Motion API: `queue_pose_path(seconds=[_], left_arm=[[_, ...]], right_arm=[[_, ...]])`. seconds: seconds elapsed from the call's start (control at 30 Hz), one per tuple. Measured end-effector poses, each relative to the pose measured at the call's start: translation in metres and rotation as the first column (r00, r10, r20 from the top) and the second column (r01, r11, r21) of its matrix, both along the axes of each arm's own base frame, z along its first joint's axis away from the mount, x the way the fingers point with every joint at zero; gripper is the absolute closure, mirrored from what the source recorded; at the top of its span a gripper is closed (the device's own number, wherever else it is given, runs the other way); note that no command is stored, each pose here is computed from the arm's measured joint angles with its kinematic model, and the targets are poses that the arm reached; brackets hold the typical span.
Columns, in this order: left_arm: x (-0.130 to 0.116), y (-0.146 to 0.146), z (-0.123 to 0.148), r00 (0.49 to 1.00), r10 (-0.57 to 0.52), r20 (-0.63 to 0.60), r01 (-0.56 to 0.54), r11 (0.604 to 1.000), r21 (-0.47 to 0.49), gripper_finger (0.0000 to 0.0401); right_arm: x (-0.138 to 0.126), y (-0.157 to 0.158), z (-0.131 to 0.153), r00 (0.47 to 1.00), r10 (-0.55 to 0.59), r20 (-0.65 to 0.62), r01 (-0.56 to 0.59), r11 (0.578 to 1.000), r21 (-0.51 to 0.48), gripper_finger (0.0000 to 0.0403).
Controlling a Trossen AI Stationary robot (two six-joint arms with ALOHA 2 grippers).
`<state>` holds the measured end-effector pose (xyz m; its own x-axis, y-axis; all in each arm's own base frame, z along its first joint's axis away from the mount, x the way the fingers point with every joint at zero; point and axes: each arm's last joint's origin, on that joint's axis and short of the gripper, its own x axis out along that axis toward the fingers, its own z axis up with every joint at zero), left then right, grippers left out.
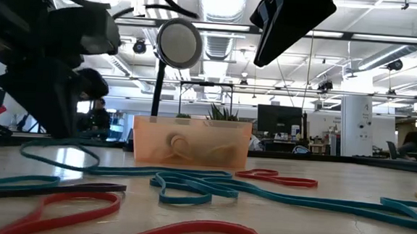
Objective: Pick and place rubber bands into bin
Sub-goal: Put the blue rubberbands into the orange bin
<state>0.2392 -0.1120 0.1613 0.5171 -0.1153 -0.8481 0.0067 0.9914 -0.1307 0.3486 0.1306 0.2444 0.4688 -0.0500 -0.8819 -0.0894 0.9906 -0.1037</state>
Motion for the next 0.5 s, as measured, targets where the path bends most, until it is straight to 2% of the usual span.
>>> queue_pose_path(seconds=[0.27,0.4,0.5], left_arm=[[-0.007,0.0,0.018,0.991,0.088,0.103,-0.104,0.981,0.161,0.0401],[-0.005,0.001,0.025,0.977,0.117,0.18,-0.159,0.957,0.244,0.0401],[-0.002,0.001,0.032,0.96,0.14,0.242,-0.215,0.923,0.318,0.0401]], right_arm=[[-0.001,0.002,0.0,1.0,0.006,-0.002,-0.006,1.0,-0.001,0.0333],[-0.002,0.005,0.0,1.0,0.014,-0.005,-0.014,1.0,-0.002,0.0338],[-0.005,0.009,-0.001,1.0,0.027,-0.012,-0.027,1.0,-0.004,0.0339]])
